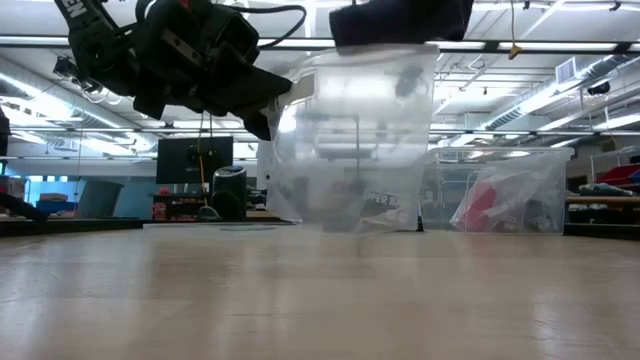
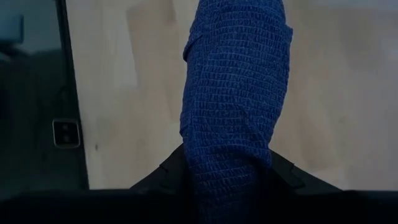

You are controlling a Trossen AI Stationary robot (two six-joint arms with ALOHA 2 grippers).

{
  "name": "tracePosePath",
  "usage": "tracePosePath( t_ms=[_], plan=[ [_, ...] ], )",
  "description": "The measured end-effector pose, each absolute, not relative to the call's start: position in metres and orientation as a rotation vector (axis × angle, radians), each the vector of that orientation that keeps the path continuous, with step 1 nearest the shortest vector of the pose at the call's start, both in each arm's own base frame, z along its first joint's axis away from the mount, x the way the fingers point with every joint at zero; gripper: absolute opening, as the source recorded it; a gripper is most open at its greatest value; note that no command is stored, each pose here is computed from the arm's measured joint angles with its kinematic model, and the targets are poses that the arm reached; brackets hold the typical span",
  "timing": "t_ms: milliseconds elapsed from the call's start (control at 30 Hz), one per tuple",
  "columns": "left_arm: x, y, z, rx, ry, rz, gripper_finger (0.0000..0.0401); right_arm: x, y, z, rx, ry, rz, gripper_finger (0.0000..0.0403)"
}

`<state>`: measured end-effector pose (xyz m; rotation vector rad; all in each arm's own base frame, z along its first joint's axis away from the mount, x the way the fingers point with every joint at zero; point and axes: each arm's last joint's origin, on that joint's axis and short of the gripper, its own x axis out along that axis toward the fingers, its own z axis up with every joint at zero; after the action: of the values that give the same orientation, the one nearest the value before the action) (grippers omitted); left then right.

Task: Roll bandage
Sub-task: Put the blue rolled bandage inside the transparent zip bag

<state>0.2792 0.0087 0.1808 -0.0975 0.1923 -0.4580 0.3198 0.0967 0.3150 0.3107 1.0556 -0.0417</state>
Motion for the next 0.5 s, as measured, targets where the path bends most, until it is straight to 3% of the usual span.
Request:
tracePosePath(
  t_ms=[233,500],
  plan=[
    [0.279,0.009,0.181,-0.098,0.194,-0.455,0.0,0.335,0.085,0.29,0.414,1.213,0.014,0.0113],
    [0.279,0.009,0.179,-0.103,0.21,-0.457,0.0,0.345,0.054,0.283,0.535,1.241,-0.032,0.0111]
  ],
)
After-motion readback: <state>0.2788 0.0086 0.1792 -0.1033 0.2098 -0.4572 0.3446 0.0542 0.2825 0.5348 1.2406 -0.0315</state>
